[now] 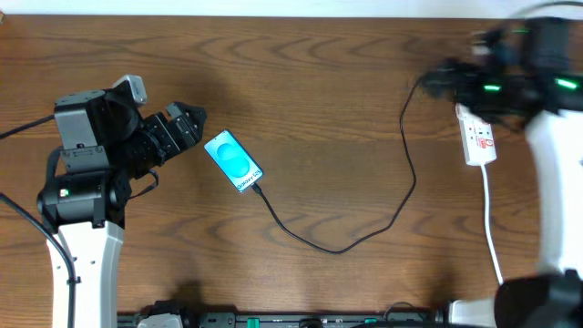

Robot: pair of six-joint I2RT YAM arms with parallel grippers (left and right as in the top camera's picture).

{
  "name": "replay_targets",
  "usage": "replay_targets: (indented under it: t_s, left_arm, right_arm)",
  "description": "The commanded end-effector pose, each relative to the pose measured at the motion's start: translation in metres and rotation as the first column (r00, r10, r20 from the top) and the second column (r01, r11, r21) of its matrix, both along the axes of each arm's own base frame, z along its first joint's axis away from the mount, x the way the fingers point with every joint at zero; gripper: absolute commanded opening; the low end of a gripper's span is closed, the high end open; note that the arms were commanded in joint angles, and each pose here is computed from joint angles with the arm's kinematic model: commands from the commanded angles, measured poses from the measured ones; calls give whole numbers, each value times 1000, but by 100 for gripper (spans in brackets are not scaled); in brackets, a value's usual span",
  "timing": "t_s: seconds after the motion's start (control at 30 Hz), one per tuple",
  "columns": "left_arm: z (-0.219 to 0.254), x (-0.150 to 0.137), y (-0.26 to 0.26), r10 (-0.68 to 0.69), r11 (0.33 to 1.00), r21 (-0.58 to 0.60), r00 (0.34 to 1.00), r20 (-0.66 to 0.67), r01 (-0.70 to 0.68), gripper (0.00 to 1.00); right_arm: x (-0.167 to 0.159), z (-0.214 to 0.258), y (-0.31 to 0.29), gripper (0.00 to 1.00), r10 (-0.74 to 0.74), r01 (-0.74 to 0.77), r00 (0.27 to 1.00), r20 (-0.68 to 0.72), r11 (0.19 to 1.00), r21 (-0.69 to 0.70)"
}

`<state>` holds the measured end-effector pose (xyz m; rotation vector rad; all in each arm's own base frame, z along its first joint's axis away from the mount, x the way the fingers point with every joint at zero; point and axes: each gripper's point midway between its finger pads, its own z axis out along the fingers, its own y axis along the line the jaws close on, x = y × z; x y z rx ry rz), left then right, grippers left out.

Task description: Plug charger to phone and switch on socket

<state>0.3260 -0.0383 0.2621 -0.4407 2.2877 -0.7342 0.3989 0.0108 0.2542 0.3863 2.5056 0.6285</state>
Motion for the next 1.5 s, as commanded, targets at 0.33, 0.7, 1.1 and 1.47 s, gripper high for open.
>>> replay_targets:
  t_s: [0.33, 0.7, 1.1, 1.47]
  left_arm:
    - [0, 1, 3, 11, 1000, 9, 1000, -8, -11, 92]
    - [0, 2, 4, 2, 1000, 21, 1000, 0, -2, 92]
    - [0, 2, 4, 2, 1000, 21, 1000, -1, -2, 92]
    - [-9, 5, 4, 1, 1000, 19, 999, -32, 0, 92]
  right_arm:
    - [-32, -9, -178, 99, -228, 224, 970, 80, 973, 55]
    - [21, -65, -180, 99, 43, -61, 991, 128, 989, 138]
    - [39, -136, -149, 99, 199, -201, 975, -100, 979, -11]
    - [38, -153, -149, 99, 178, -199, 963, -202, 976, -89]
